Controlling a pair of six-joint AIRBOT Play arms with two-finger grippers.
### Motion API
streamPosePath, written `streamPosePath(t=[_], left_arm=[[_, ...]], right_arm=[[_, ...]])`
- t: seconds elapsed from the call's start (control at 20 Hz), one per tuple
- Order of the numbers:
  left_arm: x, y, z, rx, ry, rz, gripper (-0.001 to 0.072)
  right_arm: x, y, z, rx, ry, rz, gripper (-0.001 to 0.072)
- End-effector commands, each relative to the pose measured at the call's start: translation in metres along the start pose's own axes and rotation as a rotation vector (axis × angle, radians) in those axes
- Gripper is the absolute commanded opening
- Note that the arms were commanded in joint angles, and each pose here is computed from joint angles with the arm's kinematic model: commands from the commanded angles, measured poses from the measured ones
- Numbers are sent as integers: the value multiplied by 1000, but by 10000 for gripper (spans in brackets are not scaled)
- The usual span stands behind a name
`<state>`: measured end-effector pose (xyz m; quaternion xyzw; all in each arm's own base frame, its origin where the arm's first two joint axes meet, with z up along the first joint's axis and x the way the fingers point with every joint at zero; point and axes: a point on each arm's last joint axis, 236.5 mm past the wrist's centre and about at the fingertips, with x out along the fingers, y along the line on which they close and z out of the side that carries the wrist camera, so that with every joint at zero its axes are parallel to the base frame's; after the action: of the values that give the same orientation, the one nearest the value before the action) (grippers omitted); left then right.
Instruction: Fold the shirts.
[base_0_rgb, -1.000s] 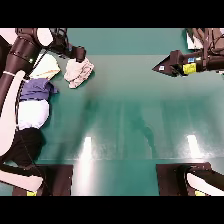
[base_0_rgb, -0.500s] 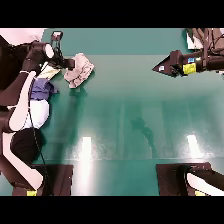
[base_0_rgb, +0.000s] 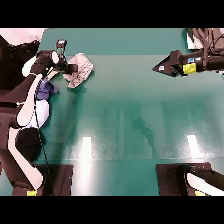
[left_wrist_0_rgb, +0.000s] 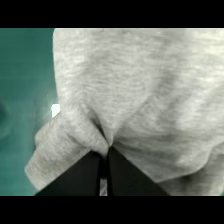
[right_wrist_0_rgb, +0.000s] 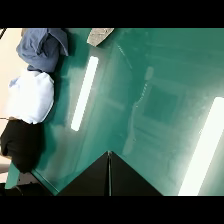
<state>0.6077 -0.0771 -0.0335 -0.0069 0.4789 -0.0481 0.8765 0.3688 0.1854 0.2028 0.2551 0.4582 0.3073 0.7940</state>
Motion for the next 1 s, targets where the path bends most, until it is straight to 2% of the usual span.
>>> streamPosePath(t=[0.0, 0.1, 0.3, 0.55, 0.65, 0.8, 0.95], left_arm=[[-31, -16, 14, 54, 27, -59, 22], [-88, -38, 49, 88, -65, -140, 22], [-261, -132, 84, 260, -321, -451, 21], [-475, -273, 25, 605, -590, -883, 21], [-538, -306, -1, 671, -685, -1002, 21], [-561, -333, -35, 747, -670, -1073, 21], [-484, -330, -50, 720, -466, -958, 21]], right_arm=[[-3, -2, 6, 4, -26, -4, 13], [-16, -6, 20, 7, -96, -17, 13], [-75, -20, 68, 18, -358, -76, 13], [-126, -31, 77, 29, -481, -135, 13], [-136, -24, 75, 14, -503, -138, 13], [-144, -11, 69, -14, -517, -134, 13], [-150, 1, 60, -38, -513, -130, 13]])
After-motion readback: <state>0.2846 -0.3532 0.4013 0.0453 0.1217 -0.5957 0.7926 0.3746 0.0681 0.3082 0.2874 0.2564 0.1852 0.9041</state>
